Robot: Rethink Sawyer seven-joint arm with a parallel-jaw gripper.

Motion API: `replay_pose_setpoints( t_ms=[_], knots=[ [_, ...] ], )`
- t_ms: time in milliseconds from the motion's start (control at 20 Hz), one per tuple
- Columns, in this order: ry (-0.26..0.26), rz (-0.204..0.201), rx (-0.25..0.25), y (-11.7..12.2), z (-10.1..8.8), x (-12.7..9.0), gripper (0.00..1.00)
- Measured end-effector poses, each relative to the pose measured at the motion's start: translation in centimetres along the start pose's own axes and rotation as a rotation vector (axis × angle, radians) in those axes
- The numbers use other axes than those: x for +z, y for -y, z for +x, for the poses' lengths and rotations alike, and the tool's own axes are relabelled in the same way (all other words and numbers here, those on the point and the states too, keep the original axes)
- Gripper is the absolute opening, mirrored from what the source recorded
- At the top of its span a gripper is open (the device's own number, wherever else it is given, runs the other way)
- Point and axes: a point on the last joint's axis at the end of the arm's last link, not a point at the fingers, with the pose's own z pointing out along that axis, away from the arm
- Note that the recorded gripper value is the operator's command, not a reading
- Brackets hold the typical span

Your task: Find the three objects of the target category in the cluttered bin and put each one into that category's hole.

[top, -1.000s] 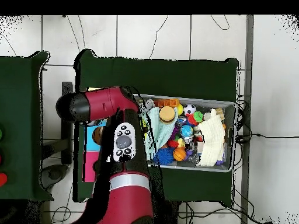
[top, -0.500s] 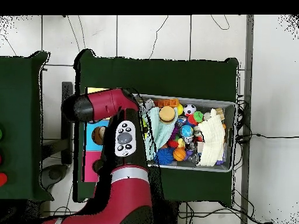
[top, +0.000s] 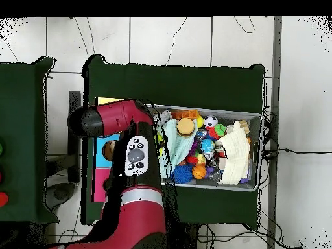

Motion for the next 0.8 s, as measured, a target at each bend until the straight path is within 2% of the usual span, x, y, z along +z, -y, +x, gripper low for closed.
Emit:
replay_pose_setpoints(
  t_ms=[350, 550, 800],
  knots=[
    [-0.039, 0.025, 0.006, 0.4, -0.4, -3.9, 0.0],
    [-0.107, 0.063, 0.016, 1.0, -0.9, -8.7, 0.0],
    [-0.13, 0.068, 0.046, 1.9, -2.1, -12.8, 0.0]
  ],
)
